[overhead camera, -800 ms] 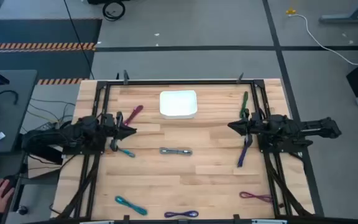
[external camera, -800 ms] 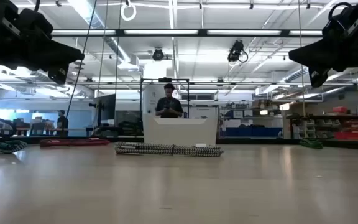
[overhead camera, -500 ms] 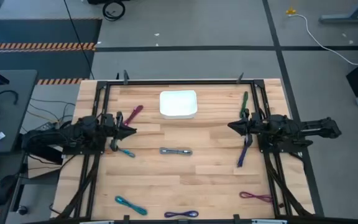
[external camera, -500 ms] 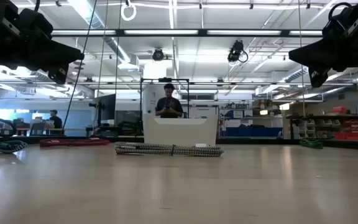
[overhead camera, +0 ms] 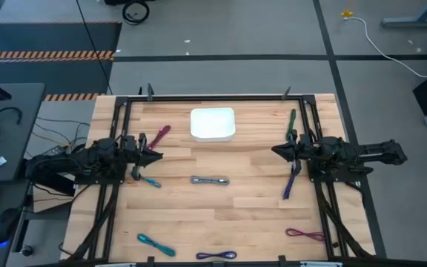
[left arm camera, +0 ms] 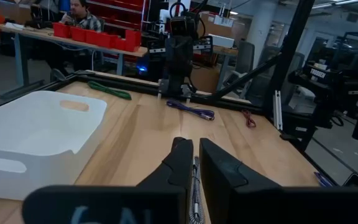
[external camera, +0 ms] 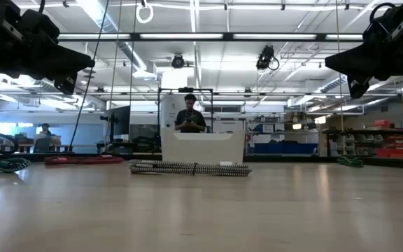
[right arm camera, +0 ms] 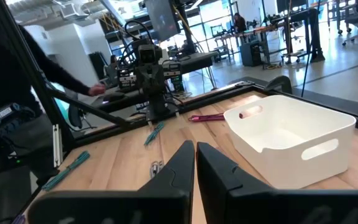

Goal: Pick and place USB-C Cables

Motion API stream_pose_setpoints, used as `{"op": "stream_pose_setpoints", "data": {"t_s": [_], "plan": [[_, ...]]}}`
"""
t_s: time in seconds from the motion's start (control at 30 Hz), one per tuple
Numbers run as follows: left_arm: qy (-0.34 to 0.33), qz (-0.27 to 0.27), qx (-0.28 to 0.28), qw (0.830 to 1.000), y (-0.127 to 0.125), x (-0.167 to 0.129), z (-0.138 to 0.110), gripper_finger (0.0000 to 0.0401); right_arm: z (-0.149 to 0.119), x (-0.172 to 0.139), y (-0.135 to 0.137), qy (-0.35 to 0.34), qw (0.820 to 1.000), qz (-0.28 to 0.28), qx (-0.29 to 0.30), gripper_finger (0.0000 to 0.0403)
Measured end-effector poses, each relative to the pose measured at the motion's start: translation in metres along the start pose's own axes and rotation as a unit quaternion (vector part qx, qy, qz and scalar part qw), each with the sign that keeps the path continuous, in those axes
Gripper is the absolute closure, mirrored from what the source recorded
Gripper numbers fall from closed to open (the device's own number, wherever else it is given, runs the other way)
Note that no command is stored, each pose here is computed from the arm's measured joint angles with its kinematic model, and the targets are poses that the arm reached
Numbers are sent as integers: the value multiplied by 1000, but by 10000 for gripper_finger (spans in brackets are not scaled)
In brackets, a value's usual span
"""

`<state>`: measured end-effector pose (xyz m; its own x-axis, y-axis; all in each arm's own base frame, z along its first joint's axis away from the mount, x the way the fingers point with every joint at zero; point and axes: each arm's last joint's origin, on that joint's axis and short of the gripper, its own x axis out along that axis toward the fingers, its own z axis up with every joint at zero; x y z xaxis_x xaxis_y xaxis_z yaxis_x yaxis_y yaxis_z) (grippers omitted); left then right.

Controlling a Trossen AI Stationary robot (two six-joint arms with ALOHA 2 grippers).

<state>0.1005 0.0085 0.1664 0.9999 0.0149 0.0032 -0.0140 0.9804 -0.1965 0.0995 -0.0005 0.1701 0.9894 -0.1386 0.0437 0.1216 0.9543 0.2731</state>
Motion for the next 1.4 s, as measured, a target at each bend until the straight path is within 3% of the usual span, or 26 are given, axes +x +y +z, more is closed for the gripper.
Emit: {"op": "stream_pose_setpoints", "data": {"t_s": [1.4], "plan": [[0,0,0,1000,0,0,0,371,0,0,0,0,1000,0,0,380]]}}
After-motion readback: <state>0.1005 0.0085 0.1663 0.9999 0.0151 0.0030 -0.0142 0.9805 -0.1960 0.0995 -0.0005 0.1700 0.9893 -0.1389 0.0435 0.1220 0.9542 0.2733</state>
